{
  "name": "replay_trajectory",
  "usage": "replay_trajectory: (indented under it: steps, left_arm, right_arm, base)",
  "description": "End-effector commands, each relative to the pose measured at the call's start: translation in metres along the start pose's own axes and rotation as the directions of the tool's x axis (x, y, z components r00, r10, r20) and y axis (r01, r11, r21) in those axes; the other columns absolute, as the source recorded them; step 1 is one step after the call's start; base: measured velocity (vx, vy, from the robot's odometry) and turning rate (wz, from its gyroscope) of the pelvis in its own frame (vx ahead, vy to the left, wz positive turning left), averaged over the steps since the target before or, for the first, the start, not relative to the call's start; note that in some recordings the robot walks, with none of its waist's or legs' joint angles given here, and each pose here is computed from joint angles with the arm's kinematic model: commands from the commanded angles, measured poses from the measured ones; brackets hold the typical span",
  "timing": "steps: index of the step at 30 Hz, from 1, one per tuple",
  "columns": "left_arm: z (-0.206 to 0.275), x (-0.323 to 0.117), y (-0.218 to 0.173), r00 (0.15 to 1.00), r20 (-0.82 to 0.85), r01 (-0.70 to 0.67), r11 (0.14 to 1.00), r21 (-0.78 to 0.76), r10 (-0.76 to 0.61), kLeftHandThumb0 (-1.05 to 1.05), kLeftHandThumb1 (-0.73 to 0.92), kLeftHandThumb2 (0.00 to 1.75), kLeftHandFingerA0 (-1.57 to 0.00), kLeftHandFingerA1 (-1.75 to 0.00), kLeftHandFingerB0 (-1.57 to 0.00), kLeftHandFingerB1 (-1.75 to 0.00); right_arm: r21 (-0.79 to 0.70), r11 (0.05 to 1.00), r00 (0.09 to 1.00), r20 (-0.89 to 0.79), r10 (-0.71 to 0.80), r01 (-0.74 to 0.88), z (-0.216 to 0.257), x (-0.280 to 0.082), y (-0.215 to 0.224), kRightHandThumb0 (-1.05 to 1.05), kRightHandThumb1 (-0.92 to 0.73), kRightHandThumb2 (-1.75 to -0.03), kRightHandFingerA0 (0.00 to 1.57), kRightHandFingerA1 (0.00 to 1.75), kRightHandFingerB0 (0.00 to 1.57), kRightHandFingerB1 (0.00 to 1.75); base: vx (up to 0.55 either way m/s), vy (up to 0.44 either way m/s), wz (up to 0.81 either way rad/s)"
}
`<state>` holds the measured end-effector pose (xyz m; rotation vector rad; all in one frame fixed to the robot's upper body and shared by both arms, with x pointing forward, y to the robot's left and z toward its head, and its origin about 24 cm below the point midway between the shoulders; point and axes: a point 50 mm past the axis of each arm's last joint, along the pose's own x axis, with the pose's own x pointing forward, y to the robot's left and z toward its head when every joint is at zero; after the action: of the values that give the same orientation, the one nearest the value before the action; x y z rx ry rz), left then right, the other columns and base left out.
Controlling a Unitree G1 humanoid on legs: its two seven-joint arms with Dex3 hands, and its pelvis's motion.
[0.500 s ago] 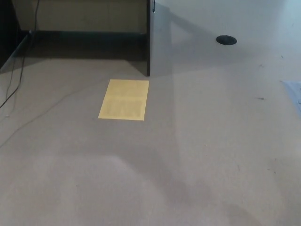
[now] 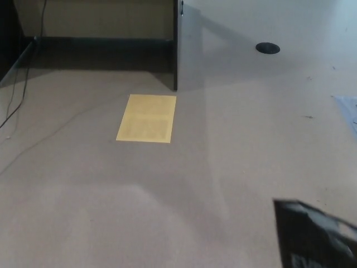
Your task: A person is holding a plastic bag and the robot extends its left hand to grab the bag by hooking its thumb into the holes at the top and brings its hand down by its side. Then it extends its arm again to hand the plastic bag back to the person.
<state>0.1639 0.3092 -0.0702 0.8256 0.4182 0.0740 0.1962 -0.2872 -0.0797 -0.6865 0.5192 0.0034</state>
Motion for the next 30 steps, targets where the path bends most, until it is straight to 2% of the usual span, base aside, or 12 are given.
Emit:
replay_trajectory:
  steps: [1, 4, 5, 9, 10, 11, 13, 17, 18, 20, 28, 30]
  left_arm:
    - [-0.006, -0.011, 0.001, 0.999, 0.050, -0.020, 0.999, 0.045, 0.017, -0.35, 0.57, 0.57, -0.46, -0.39, -0.38, -0.35]
    - [-0.008, -0.018, -0.001, 0.998, 0.054, -0.024, 1.000, 0.003, 0.024, -0.37, 0.58, 0.58, -0.42, -0.38, -0.35, -0.33]
    - [-0.007, -0.021, 0.000, 0.997, 0.071, -0.039, 0.998, -0.043, 0.042, -0.36, 0.57, 0.58, -0.41, -0.38, -0.36, -0.34]
    - [0.006, -0.020, 0.007, 0.984, 0.156, -0.072, 0.995, -0.070, 0.082, -0.37, 0.56, 0.57, -0.39, -0.36, -0.36, -0.33]
    - [0.017, -0.020, 0.013, 0.971, 0.213, -0.094, 0.992, -0.080, 0.109, -0.39, 0.56, 0.58, -0.39, -0.36, -0.34, -0.33]
    - [0.028, -0.019, 0.019, 0.954, 0.269, -0.111, 0.989, -0.100, 0.134, -0.44, 0.56, 0.58, -0.38, -0.35, -0.36, -0.32]
    - [0.057, -0.020, 0.035, 0.899, 0.396, -0.135, 0.978, -0.159, 0.189, -0.39, 0.54, 0.57, -0.39, -0.36, -0.36, -0.33]
    - [0.103, -0.026, 0.055, 0.786, 0.554, -0.176, 0.958, -0.226, 0.275, -0.41, 0.51, 0.56, -0.37, -0.34, -0.36, -0.33]
    - [0.111, -0.030, 0.059, 0.763, 0.582, -0.180, 0.957, -0.228, 0.282, -0.43, 0.51, 0.56, -0.35, -0.34, -0.36, -0.33]
    - [0.145, -0.044, 0.074, 0.627, 0.702, -0.179, 0.940, -0.291, 0.337, -0.42, 0.52, 0.56, -0.35, -0.35, -0.32, -0.32]
    - [0.219, -0.080, 0.108, 0.321, 0.858, -0.236, 0.911, -0.338, 0.402, -0.41, 0.52, 0.56, -0.30, -0.33, -0.30, -0.30]
    - [0.230, -0.087, 0.111, 0.291, 0.867, -0.232, 0.909, -0.347, 0.405, -0.43, 0.52, 0.57, -0.31, -0.33, -0.29, -0.31]
  right_arm:
    - [-0.012, 1.000, 1.000, 0.009, -0.013, 0.014, -0.012, -0.011, -0.002, -0.25, -0.67, -0.60, 0.64, 0.47, 0.45, 0.39]
    - [-0.001, 1.000, 1.000, 0.000, -0.015, 0.015, -0.018, -0.016, 0.000, -0.25, -0.67, -0.60, 0.66, 0.48, 0.46, 0.39]
    - [-0.002, 1.000, 1.000, -0.006, -0.006, 0.006, -0.020, -0.018, 0.002, -0.33, -0.58, -0.73, 0.59, 0.54, 0.40, 0.45]
    - [-0.004, 1.000, 1.000, -0.013, 0.000, 0.000, -0.021, -0.018, 0.003, -0.24, -0.68, -0.60, 0.66, 0.47, 0.43, 0.38]
    - [-0.009, 1.000, 1.000, -0.012, 0.001, -0.001, -0.020, -0.018, 0.002, -0.33, -0.57, -0.74, 0.63, 0.56, 0.38, 0.45]
    - [-0.015, 1.000, 1.000, -0.011, 0.000, 0.000, -0.020, -0.018, 0.002, -0.25, -0.68, -0.60, 0.65, 0.47, 0.44, 0.38]
    - [-0.019, 1.000, 1.000, -0.010, -0.004, 0.003, -0.021, -0.019, 0.004, -0.34, -0.59, -0.74, 0.59, 0.54, 0.40, 0.46]
    - [-0.016, 1.000, 1.000, -0.016, -0.003, 0.003, -0.021, -0.017, 0.004, -0.34, -0.58, -0.73, 0.58, 0.53, 0.40, 0.46]
    - [-0.023, 1.000, 1.000, -0.014, -0.001, 0.001, -0.021, -0.018, 0.005, -0.25, -0.68, -0.60, 0.65, 0.47, 0.44, 0.38]
    - [-0.033, 0.999, 1.000, -0.019, 0.010, -0.011, -0.025, -0.022, 0.006, -0.26, -0.69, -0.59, 0.66, 0.48, 0.46, 0.39]
    - [-0.010, 1.000, 0.999, -0.038, 0.020, -0.021, -0.029, -0.024, 0.005, -0.24, -0.68, -0.60, 0.65, 0.48, 0.45, 0.39]
    - [-0.013, 1.000, 0.999, -0.042, 0.022, -0.023, -0.030, -0.024, 0.005, -0.24, -0.68, -0.60, 0.64, 0.47, 0.45, 0.39]
  base:
    - [0.00, 0.000, 0.00]
    - [0.00, 0.000, 0.00]
    - [0.00, 0.000, 0.00]
    - [0.00, 0.000, 0.00]
    - [0.00, 0.000, 0.00]
    - [0.00, 0.000, 0.00]
    - [0.00, 0.000, 0.00]
    - [0.00, 0.000, 0.00]
    - [0.00, 0.000, 0.00]
    - [0.00, 0.000, 0.00]
    - [0.00, 0.000, 0.00]
    - [0.00, 0.000, 0.00]
